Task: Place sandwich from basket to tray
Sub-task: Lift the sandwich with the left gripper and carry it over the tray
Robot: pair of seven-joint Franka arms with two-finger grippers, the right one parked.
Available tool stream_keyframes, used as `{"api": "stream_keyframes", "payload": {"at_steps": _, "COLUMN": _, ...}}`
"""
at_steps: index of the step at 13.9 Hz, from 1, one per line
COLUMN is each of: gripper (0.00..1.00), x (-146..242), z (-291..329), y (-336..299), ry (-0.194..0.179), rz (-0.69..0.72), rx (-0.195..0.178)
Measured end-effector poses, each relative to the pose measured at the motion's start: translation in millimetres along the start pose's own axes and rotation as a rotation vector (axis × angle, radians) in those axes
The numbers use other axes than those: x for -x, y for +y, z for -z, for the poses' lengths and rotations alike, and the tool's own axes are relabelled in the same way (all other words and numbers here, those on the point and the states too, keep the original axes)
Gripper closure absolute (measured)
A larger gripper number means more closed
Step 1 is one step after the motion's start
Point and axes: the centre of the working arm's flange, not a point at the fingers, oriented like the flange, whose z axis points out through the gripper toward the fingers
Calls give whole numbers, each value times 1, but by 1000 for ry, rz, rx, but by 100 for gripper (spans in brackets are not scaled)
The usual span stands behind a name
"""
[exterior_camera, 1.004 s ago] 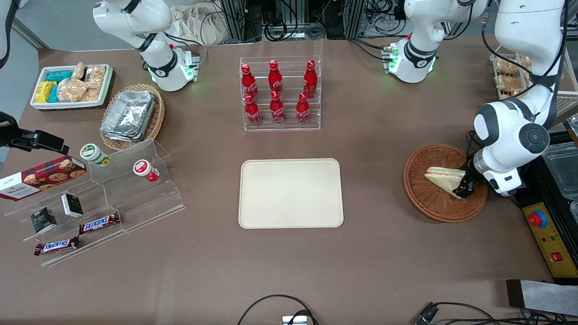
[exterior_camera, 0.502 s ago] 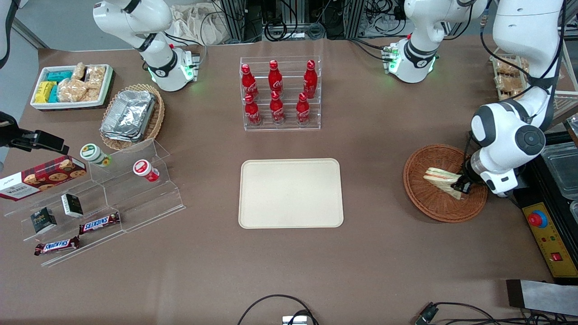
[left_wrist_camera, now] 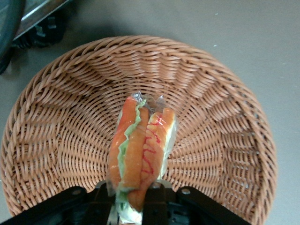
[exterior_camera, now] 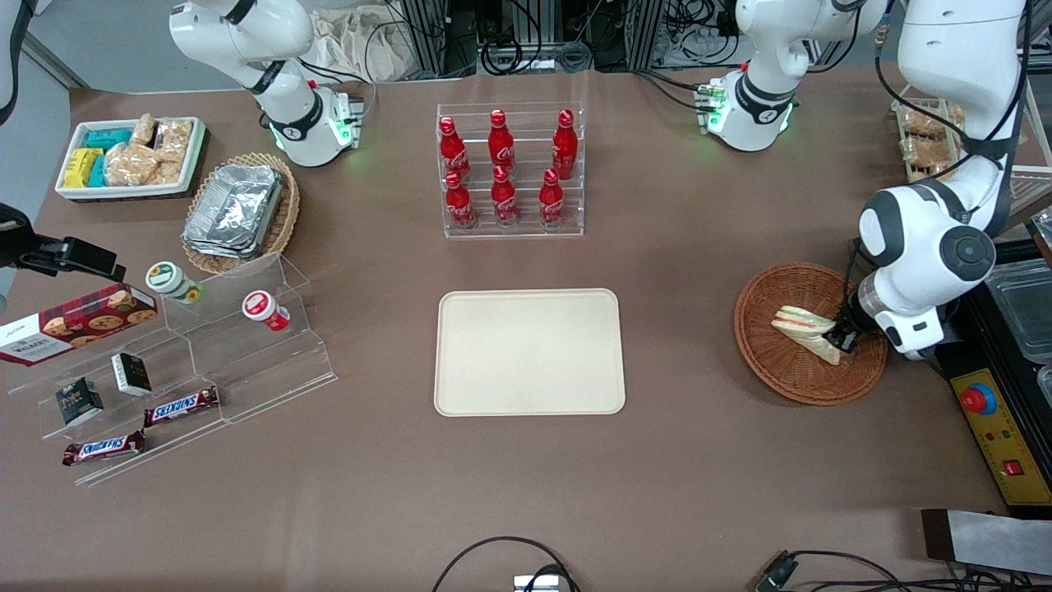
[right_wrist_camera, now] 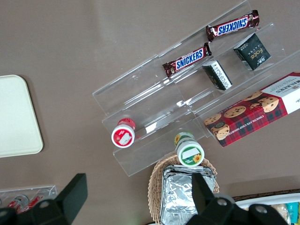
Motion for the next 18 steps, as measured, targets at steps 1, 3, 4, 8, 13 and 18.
{"api": "stream_keyframes", "payload": {"at_steps": 1, "gripper": 85, "x": -1, "z": 6, "y": 1, "ry": 4, "rz": -7, "rx": 9}}
{"api": "stream_keyframes", "payload": {"at_steps": 3, "gripper": 85, "x": -1, "z": 19, "y": 4, "ry": 15, "rz": -29, "rx": 9}}
{"api": "stream_keyframes", "payload": {"at_steps": 4, "gripper": 85, "x": -1, "z": 27, "y": 5, "ry": 23, "rz": -45, "rx": 0}}
{"api": "stream_keyframes", "payload": {"at_steps": 8, "gripper": 85, "x": 8, "z": 77, "y": 32, "ry": 23, "rz": -113, "rx": -30}}
{"api": "stream_keyframes", "payload": {"at_steps": 13, "gripper": 85, "x": 52, "z": 144, "y": 82, "ry": 31, "rz": -248, "rx": -16}}
{"api": "stream_keyframes", "payload": {"at_steps": 18, "gripper": 85, "x": 153, "z": 165, "y": 118, "ry": 33, "rz": -502, "rx": 19}}
